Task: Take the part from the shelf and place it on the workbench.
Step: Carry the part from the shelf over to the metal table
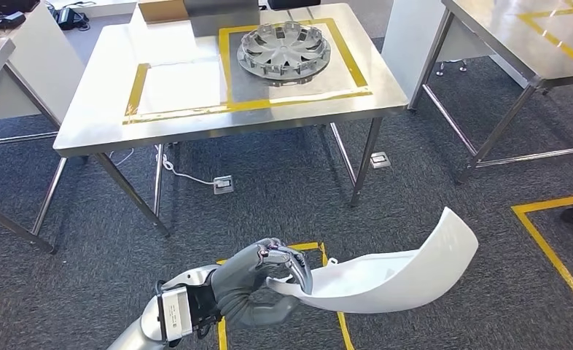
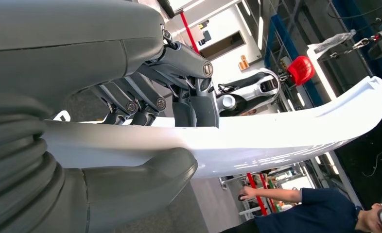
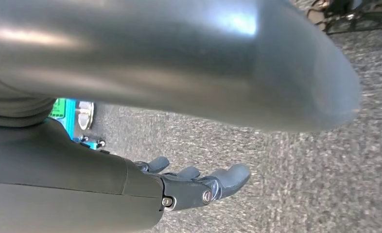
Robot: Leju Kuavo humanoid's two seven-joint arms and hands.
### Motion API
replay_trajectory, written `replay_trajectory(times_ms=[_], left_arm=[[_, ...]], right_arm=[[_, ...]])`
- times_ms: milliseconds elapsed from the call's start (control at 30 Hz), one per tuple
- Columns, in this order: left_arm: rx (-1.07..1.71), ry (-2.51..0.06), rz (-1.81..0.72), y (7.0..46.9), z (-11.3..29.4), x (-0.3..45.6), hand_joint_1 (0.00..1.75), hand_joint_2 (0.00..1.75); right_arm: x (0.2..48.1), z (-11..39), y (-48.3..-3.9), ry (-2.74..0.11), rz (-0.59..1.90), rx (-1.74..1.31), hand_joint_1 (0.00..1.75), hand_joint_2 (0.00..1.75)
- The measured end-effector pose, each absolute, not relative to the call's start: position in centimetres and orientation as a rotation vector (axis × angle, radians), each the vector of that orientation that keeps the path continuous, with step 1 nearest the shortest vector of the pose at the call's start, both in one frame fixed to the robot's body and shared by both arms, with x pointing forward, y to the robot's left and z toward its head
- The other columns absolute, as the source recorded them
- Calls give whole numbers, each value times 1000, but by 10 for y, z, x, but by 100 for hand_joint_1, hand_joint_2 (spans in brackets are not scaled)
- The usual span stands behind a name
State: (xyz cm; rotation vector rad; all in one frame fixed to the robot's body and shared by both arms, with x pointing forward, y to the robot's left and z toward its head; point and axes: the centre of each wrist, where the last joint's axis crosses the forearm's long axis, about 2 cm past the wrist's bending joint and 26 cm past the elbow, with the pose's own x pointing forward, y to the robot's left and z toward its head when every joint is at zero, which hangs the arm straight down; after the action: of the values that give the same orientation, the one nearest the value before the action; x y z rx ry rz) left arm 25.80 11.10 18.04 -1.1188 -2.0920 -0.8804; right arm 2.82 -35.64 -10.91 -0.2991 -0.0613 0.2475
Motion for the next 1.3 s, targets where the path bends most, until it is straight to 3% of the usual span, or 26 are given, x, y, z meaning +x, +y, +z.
replay_trajectory(times_ms=[1300], left_arm=[[-1112,-2090,-895,111,178,258,175,175]], right_arm=[[33,-109,-353,-32,231,-294,0,0]])
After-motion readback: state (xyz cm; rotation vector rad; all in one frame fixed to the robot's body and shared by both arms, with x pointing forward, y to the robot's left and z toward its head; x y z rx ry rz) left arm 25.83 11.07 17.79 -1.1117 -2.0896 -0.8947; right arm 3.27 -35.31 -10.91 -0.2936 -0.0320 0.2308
